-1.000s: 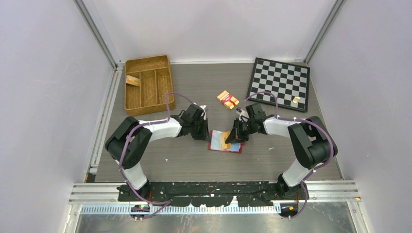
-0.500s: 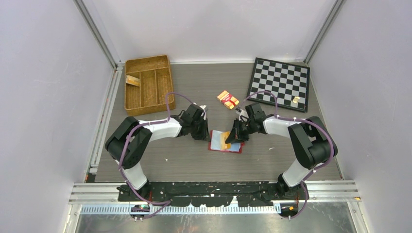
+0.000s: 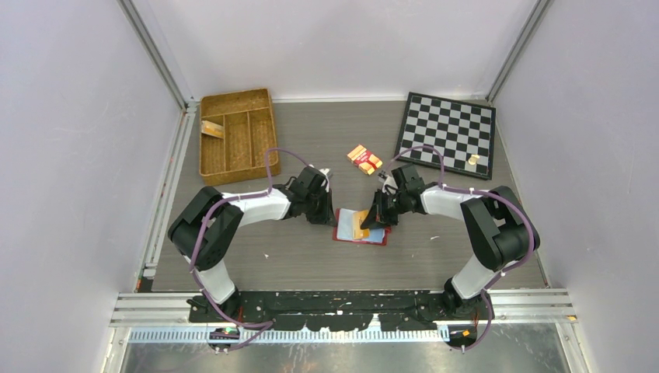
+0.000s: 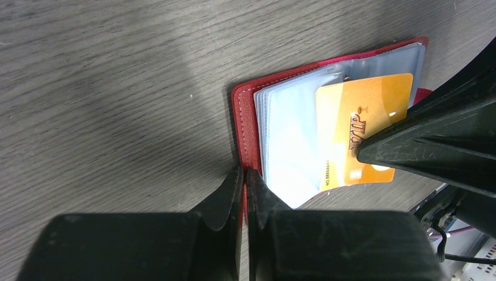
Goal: Put the credit cards into the card holder
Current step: Insert the credit card into the card holder.
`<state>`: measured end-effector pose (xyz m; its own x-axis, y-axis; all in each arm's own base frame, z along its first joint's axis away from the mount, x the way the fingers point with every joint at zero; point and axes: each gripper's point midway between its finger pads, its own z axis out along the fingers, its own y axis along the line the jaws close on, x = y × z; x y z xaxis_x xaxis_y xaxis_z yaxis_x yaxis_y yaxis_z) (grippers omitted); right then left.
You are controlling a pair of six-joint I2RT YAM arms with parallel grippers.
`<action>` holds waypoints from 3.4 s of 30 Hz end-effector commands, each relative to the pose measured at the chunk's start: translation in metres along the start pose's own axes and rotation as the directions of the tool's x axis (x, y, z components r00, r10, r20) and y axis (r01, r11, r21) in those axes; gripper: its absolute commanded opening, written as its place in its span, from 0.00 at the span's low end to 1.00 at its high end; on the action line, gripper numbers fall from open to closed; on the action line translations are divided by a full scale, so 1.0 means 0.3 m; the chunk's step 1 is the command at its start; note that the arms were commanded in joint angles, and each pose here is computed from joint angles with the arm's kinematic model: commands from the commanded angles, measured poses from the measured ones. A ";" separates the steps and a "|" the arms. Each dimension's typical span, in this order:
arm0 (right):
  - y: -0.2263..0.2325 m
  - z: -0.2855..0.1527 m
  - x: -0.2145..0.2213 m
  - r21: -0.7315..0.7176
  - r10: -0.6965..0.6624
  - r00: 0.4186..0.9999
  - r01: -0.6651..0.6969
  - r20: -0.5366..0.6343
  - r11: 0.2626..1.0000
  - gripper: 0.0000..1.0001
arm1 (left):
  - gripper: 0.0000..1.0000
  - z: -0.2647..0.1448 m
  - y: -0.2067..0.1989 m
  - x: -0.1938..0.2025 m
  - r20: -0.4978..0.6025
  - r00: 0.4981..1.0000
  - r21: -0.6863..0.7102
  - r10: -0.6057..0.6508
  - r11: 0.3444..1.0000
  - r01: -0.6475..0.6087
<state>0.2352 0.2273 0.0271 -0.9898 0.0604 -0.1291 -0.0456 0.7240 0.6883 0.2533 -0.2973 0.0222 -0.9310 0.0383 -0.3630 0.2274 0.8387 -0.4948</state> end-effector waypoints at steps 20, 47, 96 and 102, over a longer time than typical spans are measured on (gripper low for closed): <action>-0.143 0.013 -0.023 0.182 0.013 0.994 -0.033 0.110 0.983 0.01 | 0.00 0.016 0.046 0.073 -0.064 0.998 -0.060 0.009 0.998 -0.013; -0.153 0.058 -0.030 0.164 0.098 0.986 -0.120 0.138 0.979 0.06 | 0.00 0.016 0.017 0.084 -0.070 0.997 -0.043 0.024 0.999 -0.027; 0.012 -0.176 -0.089 0.383 -0.129 0.975 0.051 0.181 0.922 0.65 | 0.02 0.000 -0.046 0.051 -0.028 0.999 0.035 0.039 0.999 -0.038; 0.011 -0.187 -0.093 0.396 -0.132 0.973 0.048 0.187 0.917 0.69 | 0.16 -0.010 -0.097 0.020 -0.008 0.999 0.068 0.049 0.997 -0.048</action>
<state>0.2479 0.1902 0.0606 -0.9459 0.1044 -0.3071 -0.0138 0.9330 0.3597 0.2397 -0.3104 0.0234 -0.9290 0.0747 -0.3624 0.2660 0.8155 -0.5141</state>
